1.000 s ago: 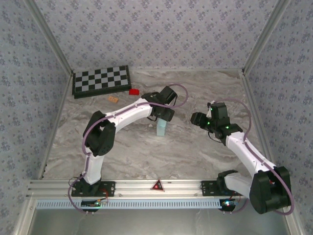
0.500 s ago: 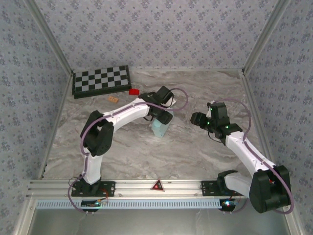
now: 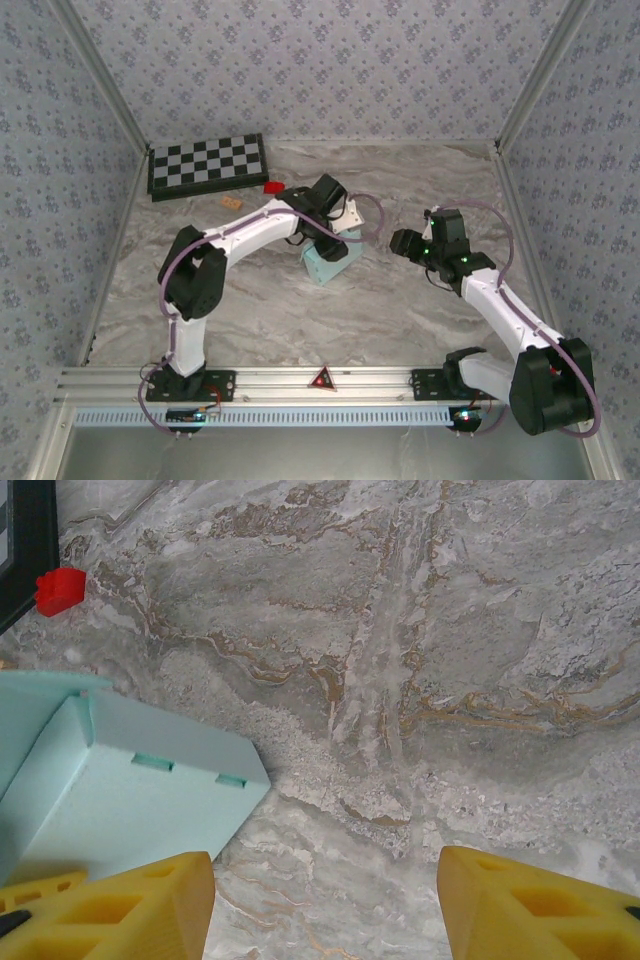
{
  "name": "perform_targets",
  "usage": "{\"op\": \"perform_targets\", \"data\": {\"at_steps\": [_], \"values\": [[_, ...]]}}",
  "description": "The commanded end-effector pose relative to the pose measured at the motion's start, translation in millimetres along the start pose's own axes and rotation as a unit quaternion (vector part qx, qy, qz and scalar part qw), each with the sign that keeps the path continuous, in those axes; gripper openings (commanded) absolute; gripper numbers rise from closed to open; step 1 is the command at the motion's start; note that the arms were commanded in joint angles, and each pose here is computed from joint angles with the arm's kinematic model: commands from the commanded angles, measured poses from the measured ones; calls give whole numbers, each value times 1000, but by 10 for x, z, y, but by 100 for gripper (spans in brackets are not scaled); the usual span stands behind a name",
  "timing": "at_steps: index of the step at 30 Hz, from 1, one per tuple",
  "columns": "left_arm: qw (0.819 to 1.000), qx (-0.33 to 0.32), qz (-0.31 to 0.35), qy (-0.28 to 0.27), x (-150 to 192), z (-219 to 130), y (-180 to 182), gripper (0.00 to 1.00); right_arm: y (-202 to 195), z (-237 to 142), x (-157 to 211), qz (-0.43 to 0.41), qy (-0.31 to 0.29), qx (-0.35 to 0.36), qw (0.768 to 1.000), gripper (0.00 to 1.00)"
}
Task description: Fold the paper box
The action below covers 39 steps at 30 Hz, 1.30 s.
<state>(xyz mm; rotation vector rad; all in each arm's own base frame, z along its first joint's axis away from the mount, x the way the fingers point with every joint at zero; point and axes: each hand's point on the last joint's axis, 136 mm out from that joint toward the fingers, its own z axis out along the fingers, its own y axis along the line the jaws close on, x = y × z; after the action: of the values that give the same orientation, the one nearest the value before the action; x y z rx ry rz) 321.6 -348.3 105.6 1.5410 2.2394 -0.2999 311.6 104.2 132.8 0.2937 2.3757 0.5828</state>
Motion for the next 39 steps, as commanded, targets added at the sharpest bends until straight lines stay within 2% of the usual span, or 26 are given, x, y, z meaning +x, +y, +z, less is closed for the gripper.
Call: {"op": "perform_targets", "data": {"at_steps": [1, 13, 16, 22, 30, 39], "values": [[996, 20, 85, -24, -53, -185, -133, 62, -67, -14, 40, 6, 4, 10, 1000, 62], [972, 33, 229, -31, -37, -144, -190, 62, -151, -86, 72, 15, -3, 18, 1000, 62], [961, 33, 272, -26, -16, -87, -178, 63, -180, -107, 81, 19, -6, 20, 1000, 63], [945, 28, 321, -52, -191, -52, -142, 65, -230, -112, 113, 25, -5, 23, 999, 63], [934, 41, 350, -57, -222, 11, -111, 69, -251, -136, 107, 27, -10, 24, 999, 63], [937, 30, 342, -58, -255, -24, -17, 77, -282, -115, 118, 30, -9, 27, 999, 63]]}}
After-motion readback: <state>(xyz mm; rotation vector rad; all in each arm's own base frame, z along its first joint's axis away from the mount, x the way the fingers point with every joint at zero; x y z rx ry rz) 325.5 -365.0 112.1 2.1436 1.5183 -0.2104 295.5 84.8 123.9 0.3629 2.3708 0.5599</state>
